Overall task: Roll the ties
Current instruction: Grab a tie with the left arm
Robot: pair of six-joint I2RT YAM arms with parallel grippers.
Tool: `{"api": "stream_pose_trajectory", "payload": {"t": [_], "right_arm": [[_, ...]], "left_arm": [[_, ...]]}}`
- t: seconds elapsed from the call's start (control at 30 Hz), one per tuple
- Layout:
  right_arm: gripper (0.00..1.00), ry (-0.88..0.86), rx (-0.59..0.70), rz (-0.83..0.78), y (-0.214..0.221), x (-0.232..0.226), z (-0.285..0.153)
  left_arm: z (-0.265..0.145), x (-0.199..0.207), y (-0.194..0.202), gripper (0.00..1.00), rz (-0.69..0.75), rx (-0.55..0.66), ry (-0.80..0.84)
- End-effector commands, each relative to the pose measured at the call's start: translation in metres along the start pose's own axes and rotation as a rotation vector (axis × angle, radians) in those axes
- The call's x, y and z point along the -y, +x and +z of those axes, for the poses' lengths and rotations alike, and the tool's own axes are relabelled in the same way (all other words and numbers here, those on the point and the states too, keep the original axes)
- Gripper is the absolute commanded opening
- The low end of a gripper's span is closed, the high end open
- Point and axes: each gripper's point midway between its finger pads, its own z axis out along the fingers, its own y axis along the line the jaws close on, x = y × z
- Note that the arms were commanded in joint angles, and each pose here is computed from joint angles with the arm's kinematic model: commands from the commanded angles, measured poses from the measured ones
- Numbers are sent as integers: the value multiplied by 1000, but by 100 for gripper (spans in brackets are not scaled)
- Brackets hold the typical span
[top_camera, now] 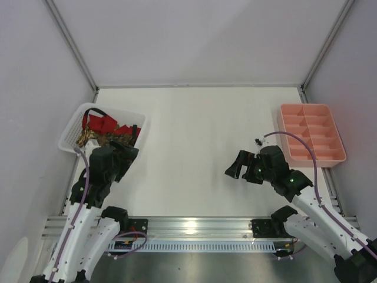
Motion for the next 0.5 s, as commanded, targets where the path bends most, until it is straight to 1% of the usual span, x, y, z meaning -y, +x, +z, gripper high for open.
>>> {"api": "stream_pose_trajectory", "payload": {"t": [0.0,0.03,0.07,0.1,0.13,0.2,0.23,0.27,0.3,0.33,0.37,0.4,0.47], "right_arm": [[100,-19,-17,-109,-4,-4,-9],[100,-18,-41,-114,-3,-6,-11],[100,-30,-69,-132,-2,-8,-12],[100,-7,-129,-135,5,-4,-9],[99,-16,-142,-154,3,-10,-11],[100,34,-189,-163,6,-3,-7],[100,40,-184,-174,1,-6,-7],[100,51,-192,-179,2,-6,-7],[100,59,-196,-177,0,-7,-6],[100,55,-196,-178,-1,-9,-6],[100,42,-189,-187,-5,-15,-6],[99,43,-198,-193,-5,-16,-4],[99,40,-194,-206,-9,-20,-5]], "left_arm": [[-15,-13,-8,100,244,-39,-102],[-18,2,-15,100,297,-30,-48],[-16,6,-18,100,315,-31,-47],[-16,-3,-20,100,311,-30,-108],[-11,-5,-29,100,277,-34,-184],[-10,-9,-36,100,249,-66,-269],[-7,-11,-43,100,222,-63,-301],[1,-14,-45,100,212,-84,-352],[-2,-9,-61,100,196,-41,-382],[-1,-7,-69,100,178,-25,-404],[8,-10,-73,100,176,-37,-459],[6,-2,-91,100,147,2,-471],[13,-5,-96,100,140,-23,-541]]}}
